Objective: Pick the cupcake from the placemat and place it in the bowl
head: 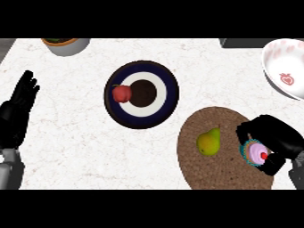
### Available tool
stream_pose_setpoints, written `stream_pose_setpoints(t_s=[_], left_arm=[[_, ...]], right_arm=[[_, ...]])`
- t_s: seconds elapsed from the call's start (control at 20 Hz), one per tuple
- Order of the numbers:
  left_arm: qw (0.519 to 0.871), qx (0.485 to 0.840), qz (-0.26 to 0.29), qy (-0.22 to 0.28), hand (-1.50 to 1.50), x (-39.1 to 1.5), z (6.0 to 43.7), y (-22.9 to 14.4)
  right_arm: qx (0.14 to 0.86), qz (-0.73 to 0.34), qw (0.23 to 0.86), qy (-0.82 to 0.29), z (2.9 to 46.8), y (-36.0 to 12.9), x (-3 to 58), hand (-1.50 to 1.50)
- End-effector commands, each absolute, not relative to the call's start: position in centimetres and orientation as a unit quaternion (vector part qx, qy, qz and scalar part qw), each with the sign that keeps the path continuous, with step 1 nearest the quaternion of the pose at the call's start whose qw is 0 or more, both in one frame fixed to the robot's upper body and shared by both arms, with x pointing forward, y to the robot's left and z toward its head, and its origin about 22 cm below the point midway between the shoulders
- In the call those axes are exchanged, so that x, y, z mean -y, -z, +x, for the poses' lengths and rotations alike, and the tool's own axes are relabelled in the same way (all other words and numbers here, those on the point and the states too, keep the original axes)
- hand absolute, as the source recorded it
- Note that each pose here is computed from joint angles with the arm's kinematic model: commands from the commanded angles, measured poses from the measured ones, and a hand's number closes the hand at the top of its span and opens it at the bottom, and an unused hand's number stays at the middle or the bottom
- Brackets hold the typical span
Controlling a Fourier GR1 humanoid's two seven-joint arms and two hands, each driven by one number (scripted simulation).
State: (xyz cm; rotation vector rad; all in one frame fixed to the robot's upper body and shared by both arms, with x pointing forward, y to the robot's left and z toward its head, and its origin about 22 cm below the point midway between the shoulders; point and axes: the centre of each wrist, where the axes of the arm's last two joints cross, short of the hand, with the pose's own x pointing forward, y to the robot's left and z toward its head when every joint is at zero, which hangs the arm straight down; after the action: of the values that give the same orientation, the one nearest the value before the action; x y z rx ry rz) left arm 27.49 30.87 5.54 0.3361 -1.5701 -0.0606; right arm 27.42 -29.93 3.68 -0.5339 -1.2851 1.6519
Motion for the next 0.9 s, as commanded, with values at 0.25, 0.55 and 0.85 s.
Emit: stream_pose_setpoints(t_s=[0.25, 0.55, 0.85], left_arm=[[0.7, 0.696, 0.159, 0.025, 0.0, -31.5, 27.5, -5.4], [0.698, 0.698, 0.159, 0.026, 0.0, -32.0, 27.2, -5.5], [0.701, 0.699, 0.138, 0.032, 0.0, -29.7, 27.2, -7.4]], right_arm=[[0.656, -0.258, 0.362, -0.61, 26.6, -12.8, 39.5, 1.5], [0.748, -0.281, 0.371, -0.473, 25.6, -18.9, 42.3, 1.5], [0.749, -0.289, 0.427, -0.416, 27.5, -20.5, 44.9, 1.5]])
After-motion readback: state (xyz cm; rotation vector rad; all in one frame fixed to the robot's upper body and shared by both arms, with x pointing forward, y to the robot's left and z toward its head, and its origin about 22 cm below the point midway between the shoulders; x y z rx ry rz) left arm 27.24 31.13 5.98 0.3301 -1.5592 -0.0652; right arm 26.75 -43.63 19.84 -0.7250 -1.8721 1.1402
